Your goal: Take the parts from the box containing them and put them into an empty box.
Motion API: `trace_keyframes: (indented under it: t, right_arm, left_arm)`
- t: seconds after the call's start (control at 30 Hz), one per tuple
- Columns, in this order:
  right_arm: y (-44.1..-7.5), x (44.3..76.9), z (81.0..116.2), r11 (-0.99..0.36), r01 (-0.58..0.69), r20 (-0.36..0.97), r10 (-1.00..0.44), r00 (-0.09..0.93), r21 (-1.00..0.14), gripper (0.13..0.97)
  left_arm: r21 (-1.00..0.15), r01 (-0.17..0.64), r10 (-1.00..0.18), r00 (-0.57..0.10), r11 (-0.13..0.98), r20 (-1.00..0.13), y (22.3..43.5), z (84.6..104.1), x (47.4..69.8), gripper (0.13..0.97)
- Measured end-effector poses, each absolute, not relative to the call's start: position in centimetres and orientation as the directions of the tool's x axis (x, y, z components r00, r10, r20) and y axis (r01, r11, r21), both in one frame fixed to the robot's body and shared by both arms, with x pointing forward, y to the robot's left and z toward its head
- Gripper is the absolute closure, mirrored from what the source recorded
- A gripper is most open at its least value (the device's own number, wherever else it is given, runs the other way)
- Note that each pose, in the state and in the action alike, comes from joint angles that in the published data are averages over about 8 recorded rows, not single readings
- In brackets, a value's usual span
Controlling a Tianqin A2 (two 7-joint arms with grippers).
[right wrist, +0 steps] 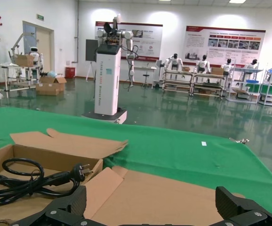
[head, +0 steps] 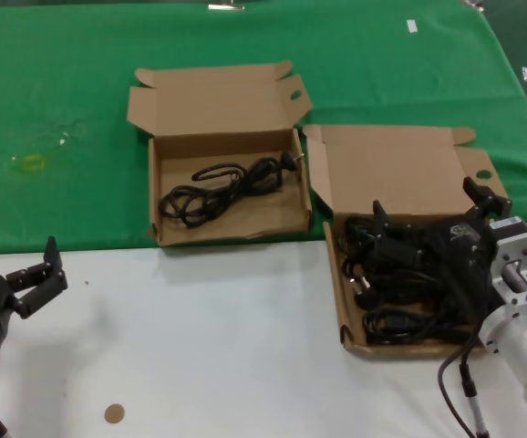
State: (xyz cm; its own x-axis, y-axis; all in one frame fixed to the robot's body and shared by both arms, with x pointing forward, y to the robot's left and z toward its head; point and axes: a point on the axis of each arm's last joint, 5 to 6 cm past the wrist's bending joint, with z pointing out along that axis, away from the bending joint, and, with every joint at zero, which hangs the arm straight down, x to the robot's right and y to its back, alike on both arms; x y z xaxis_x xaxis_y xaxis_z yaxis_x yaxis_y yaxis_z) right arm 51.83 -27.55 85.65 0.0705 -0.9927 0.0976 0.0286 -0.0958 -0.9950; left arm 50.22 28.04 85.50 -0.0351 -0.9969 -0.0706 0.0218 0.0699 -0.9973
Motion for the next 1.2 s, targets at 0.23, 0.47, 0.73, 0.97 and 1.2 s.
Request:
trace_keyframes:
  t: [0.23, 0.47, 0.73, 0.97, 1.2]
  right_arm:
    - [-27.55, 51.83, 85.65, -0.096, 0.029, 0.098, -0.993, 0.070, -0.995, 0.130]
    - [-27.55, 51.83, 85.65, -0.096, 0.029, 0.098, -0.993, 0.070, -0.995, 0.130]
    - [-27.55, 51.83, 85.65, -0.096, 0.029, 0.098, -0.993, 0.070, -0.995, 0.130]
    - [-27.55, 51.83, 85.65, -0.096, 0.029, 0.098, -0.993, 0.070, -0.995, 0.130]
    - [-27.55, 51.83, 85.65, -0.096, 0.029, 0.098, -0.993, 0.070, -0.995, 0.130]
  left_arm:
    - [-0.997, 0.022, -0.997, -0.035, 0.070, -0.071, 28.04, 85.50, 50.22, 0.132]
    - [-0.997, 0.022, -0.997, -0.035, 0.070, -0.071, 28.04, 85.50, 50.22, 0.132]
    - [-0.997, 0.022, -0.997, -0.035, 0.070, -0.071, 28.04, 85.50, 50.22, 0.132]
    - [-0.997, 0.022, -0.997, -0.035, 0.070, -0.071, 28.04, 85.50, 50.22, 0.132]
    - [-0.997, 0.022, -0.997, -0.035, 0.070, -0.071, 28.04, 85.50, 50.22, 0.132]
